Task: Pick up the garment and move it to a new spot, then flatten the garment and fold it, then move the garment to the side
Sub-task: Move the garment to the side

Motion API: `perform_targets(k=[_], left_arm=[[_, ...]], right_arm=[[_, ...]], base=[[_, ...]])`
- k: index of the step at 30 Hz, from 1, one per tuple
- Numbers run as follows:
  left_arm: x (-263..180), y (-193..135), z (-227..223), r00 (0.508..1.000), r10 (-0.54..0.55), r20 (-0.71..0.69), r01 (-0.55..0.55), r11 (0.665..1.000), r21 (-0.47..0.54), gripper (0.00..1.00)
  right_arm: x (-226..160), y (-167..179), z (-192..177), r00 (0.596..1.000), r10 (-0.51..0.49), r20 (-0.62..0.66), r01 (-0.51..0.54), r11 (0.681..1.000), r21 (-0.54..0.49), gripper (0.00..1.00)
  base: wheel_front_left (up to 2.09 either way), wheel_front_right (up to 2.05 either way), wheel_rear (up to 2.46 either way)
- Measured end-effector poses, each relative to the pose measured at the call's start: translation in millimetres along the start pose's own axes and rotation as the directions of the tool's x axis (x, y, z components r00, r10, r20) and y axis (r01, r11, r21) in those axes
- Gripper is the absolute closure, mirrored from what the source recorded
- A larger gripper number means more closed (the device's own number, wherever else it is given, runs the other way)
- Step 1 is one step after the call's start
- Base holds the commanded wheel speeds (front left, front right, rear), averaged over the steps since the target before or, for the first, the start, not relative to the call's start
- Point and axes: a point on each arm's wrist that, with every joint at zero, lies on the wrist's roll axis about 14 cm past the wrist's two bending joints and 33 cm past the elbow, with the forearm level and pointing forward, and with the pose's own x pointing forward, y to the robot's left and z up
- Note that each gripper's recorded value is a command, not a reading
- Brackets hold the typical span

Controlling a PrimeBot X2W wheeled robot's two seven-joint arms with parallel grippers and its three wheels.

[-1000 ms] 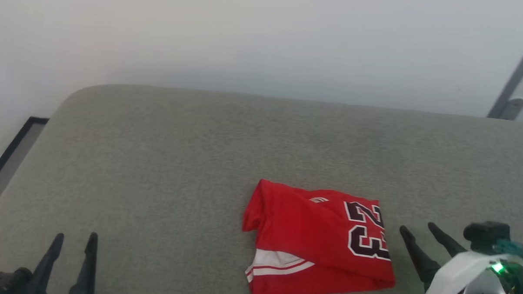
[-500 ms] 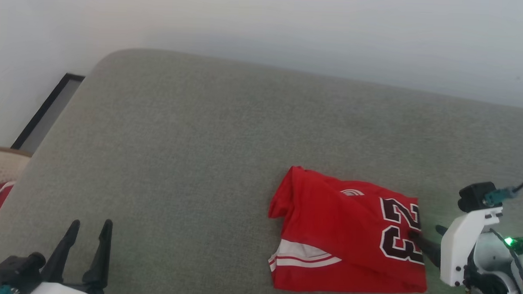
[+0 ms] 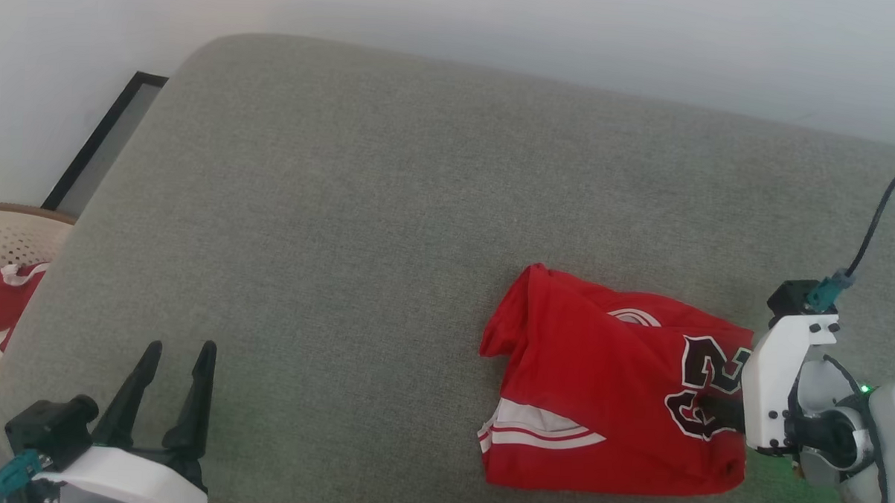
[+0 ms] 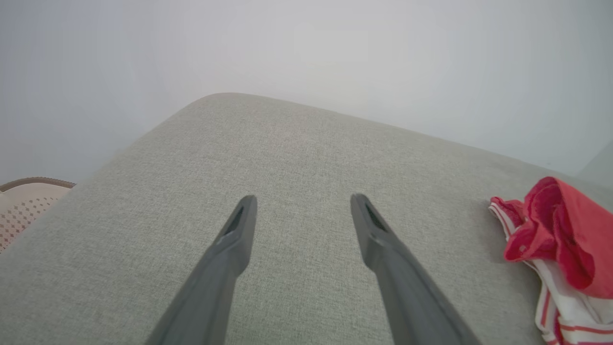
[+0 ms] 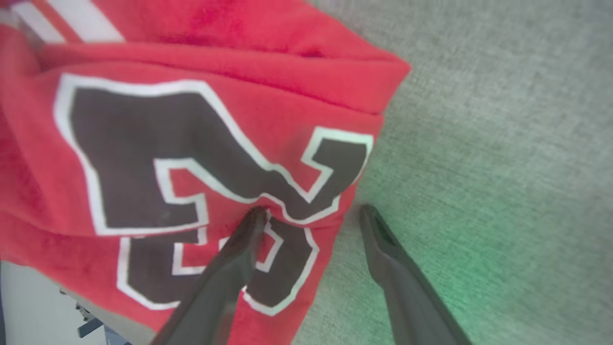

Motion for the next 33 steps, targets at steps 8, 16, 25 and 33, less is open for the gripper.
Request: perform_targets(k=[8, 16, 25, 33], left_arm=[[11, -1, 6, 1.0, -0.007, 0.013, 0.007, 1.0, -0.004, 0.0], [34, -21, 15, 0.997, -0.073, 0.04, 0.073, 0.997, -0.008, 0.0], [70, -73, 20, 0.97, -0.236, 0.055, 0.236, 0.972, -0.002, 0.0], [100, -125, 14, 0.923, -0.383, 0.043, 0.384, 0.923, 0.0, 0.0]], right_arm=[[1, 7, 11, 0.999, 0.019, 0.045, -0.021, 0.999, 0.038, 1.0], [-24, -23, 28, 0.988, -0.061, 0.141, 0.05, 0.996, 0.075, 1.0], [-70, -81, 45, 0.945, -0.226, 0.237, 0.196, 0.97, 0.142, 1.0], [-112, -131, 49, 0.882, -0.373, 0.287, 0.324, 0.924, 0.204, 1.0]], base=[[0.0, 0.0, 0.0], [0.0, 0.0, 0.0], [0.0, 0.0, 0.0], [0.0, 0.0, 0.0]])
